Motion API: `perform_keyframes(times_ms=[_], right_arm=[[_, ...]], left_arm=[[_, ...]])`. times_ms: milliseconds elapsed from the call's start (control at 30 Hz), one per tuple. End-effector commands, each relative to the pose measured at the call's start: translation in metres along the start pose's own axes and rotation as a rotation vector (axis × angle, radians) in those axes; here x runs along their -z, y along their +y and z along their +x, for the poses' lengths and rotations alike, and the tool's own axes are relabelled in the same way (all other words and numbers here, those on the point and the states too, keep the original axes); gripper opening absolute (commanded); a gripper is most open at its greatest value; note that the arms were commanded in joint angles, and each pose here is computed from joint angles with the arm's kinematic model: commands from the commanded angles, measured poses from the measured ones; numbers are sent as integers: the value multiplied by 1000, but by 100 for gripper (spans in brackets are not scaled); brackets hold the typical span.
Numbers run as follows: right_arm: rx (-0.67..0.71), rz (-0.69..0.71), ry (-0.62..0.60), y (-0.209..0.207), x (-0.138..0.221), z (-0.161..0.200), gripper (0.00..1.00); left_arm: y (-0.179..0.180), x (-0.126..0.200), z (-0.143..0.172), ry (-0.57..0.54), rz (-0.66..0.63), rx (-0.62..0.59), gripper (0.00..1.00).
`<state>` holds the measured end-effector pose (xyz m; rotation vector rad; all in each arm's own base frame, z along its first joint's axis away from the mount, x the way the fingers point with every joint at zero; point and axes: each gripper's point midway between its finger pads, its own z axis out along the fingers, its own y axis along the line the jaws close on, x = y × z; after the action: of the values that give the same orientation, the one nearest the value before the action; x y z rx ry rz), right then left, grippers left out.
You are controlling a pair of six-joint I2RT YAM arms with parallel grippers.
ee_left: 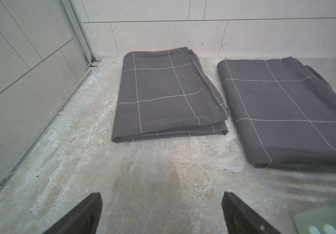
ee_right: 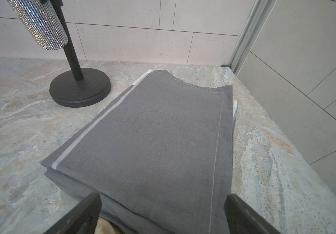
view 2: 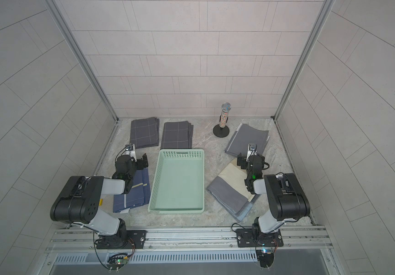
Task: Put the folded pillowcase in the basket
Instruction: Move the basket to the center of the board.
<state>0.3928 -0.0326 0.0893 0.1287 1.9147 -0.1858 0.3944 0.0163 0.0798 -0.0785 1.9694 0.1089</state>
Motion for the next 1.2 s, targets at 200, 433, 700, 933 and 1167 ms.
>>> perform_keyframes(times_ms=[200,433,700,933,1167], right_arm=[[55,102,-28,-1,36,-80,100],[-363,-45,178,32,94,-120,100],[-355,-295,391,73,156,-69,72],[-97,-313,626,92,196,-17,70],[-38,-325,694,103,203,-1,68]], left_arm=[[30,36,-62,-61,-176,68,100],[2,136,-166,-39,52,432,100],[-76,145,-131,247,490,693,100],[-76,145,-71,574,323,571,100],[-54,158,-83,612,-74,-200,100]])
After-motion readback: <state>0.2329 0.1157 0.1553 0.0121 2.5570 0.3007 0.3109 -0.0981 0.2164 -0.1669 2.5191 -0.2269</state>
